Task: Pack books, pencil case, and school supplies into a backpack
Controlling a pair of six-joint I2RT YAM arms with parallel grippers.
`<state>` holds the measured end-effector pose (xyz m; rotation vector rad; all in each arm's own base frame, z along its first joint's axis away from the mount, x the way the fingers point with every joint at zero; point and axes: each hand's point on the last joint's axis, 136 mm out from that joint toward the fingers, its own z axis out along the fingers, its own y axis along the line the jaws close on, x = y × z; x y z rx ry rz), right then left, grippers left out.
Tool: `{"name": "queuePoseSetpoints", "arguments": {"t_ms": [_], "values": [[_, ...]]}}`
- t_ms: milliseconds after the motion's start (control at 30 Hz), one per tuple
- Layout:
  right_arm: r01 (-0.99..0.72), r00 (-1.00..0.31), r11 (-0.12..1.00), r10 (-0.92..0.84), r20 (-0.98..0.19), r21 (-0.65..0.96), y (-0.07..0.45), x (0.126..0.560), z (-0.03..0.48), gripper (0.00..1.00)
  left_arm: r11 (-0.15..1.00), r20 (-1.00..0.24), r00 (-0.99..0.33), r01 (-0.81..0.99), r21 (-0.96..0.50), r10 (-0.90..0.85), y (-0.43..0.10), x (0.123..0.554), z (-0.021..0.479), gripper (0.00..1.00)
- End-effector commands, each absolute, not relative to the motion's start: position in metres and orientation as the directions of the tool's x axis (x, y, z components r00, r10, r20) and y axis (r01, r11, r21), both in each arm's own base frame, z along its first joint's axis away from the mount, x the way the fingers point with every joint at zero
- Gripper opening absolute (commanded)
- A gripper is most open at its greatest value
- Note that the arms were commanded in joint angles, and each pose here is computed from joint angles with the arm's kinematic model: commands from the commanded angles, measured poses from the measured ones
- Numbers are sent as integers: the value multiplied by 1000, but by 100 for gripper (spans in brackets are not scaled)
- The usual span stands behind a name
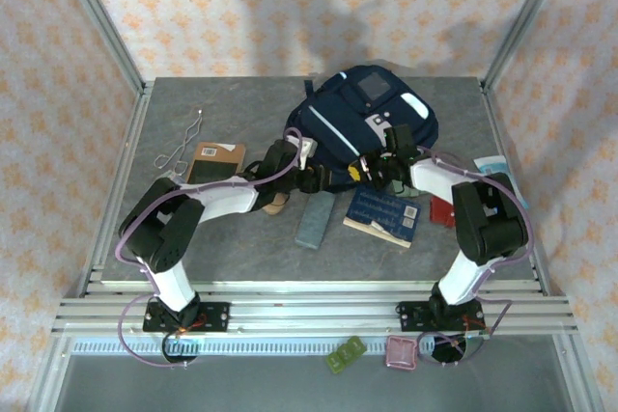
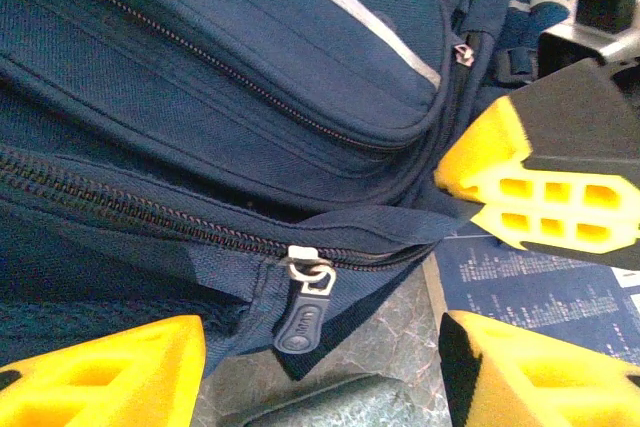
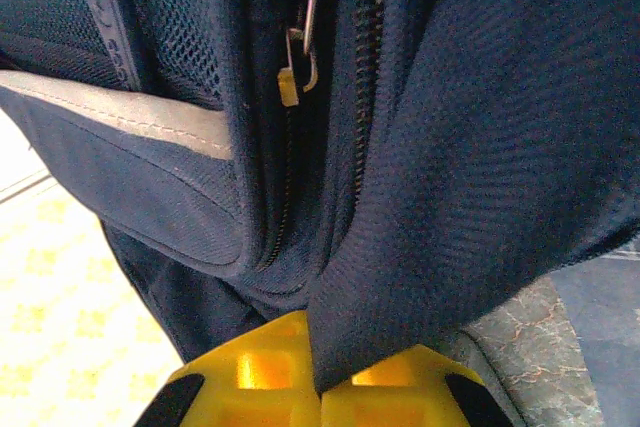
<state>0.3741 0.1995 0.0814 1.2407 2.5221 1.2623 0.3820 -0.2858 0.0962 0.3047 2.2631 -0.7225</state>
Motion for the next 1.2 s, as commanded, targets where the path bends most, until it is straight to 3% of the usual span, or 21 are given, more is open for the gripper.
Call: {"name": "queuePoseSetpoints", "arguments": {"t_ms": [0, 133, 367, 400, 533, 700, 767, 833, 933, 1000, 1033, 1067, 1167], "values": [[529, -706, 291, 672, 223, 797, 208, 395, 130, 0, 862, -749, -663, 388, -326, 15, -282, 396, 98, 60], [519, -707, 285, 673, 217, 806, 208, 397, 136, 0, 902, -777, -628, 358, -241, 41, -285, 404, 94, 46], [512, -714, 283, 666, 218, 811, 211, 398, 139, 0, 909, -788, -611, 368, -195, 79, -299, 407, 87, 53], [512, -714, 284, 665, 219, 811, 211, 398, 138, 0, 910, -784, -615, 368, -190, 84, -299, 406, 84, 51], [510, -713, 280, 666, 219, 813, 211, 399, 140, 0, 919, -770, -629, 356, -167, 104, -293, 403, 73, 21], [502, -717, 284, 665, 210, 817, 212, 402, 143, 0, 916, -759, -640, 365, -165, 118, -287, 399, 66, 8], [500, -717, 285, 666, 207, 818, 212, 403, 144, 0, 915, -761, -638, 368, -168, 117, -285, 398, 65, 9], [505, -716, 284, 665, 211, 815, 212, 403, 142, 0, 914, -758, -641, 368, -169, 118, -283, 396, 62, 22], [505, -716, 282, 665, 213, 815, 212, 402, 141, 0, 919, -757, -642, 361, -159, 121, -279, 394, 57, 24], [503, -715, 282, 667, 210, 817, 211, 402, 142, 0, 918, -761, -638, 361, -163, 115, -278, 394, 56, 33], [503, -715, 282, 667, 210, 817, 211, 401, 142, 0, 917, -764, -635, 363, -166, 113, -279, 395, 57, 29], [501, -716, 283, 667, 208, 818, 211, 401, 143, 0, 915, -769, -629, 369, -166, 114, -281, 395, 59, 15], [506, -713, 282, 669, 211, 815, 211, 400, 141, 0, 916, -784, -611, 368, -162, 107, -281, 399, 65, 0]]}}
